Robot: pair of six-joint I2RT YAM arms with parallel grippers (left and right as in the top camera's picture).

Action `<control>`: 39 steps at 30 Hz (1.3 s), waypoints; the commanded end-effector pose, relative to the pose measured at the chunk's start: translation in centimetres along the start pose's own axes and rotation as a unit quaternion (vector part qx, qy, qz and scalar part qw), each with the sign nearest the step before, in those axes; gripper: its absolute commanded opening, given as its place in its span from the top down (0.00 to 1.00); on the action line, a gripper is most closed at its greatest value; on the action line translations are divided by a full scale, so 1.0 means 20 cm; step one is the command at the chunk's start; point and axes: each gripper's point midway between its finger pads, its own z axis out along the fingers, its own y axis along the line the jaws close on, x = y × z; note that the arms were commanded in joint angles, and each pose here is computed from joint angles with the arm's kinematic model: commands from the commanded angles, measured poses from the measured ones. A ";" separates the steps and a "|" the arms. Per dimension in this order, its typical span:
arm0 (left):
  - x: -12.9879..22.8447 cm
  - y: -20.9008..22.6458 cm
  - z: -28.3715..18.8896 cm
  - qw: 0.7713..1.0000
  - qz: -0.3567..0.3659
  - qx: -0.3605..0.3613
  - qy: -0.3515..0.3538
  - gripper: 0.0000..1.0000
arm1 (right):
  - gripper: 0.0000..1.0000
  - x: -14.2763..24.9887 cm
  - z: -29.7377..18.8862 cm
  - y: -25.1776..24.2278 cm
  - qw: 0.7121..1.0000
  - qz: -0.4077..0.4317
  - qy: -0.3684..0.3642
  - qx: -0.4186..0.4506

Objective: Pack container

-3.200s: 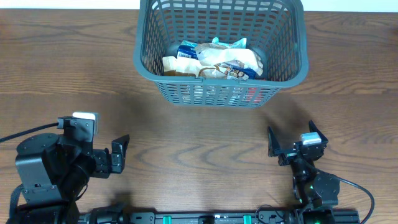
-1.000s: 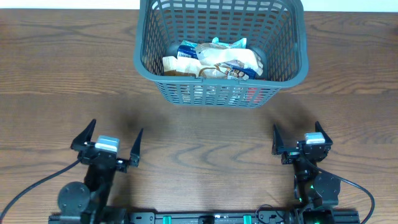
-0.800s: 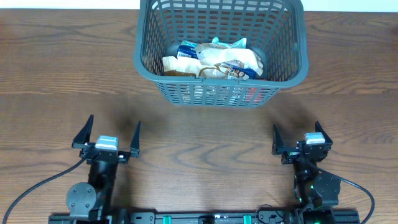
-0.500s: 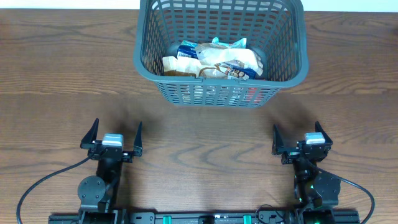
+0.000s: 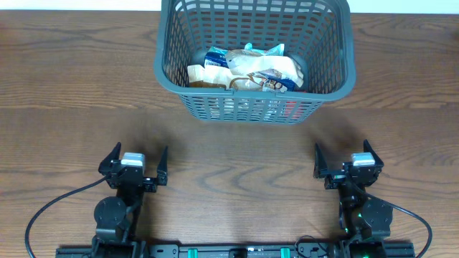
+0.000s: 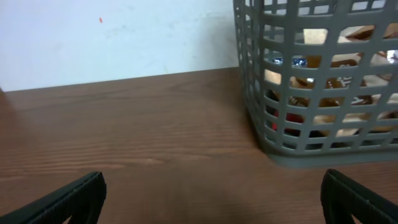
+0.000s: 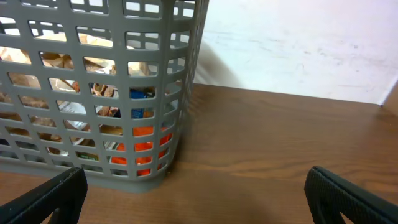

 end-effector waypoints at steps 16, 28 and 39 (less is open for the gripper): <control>0.03 0.02 -0.01 1.000 -0.009 -0.015 0.004 0.01 | 0.01 0.01 0.00 -0.01 1.000 -0.006 0.001 0.008; 0.03 0.06 -0.01 0.999 -0.014 -0.030 0.005 0.01 | 0.01 0.01 0.00 -0.01 1.000 -0.006 0.001 0.008; 0.03 0.07 -0.01 0.999 -0.014 -0.033 0.005 0.02 | 0.01 0.01 0.00 -0.01 1.000 -0.006 0.001 0.008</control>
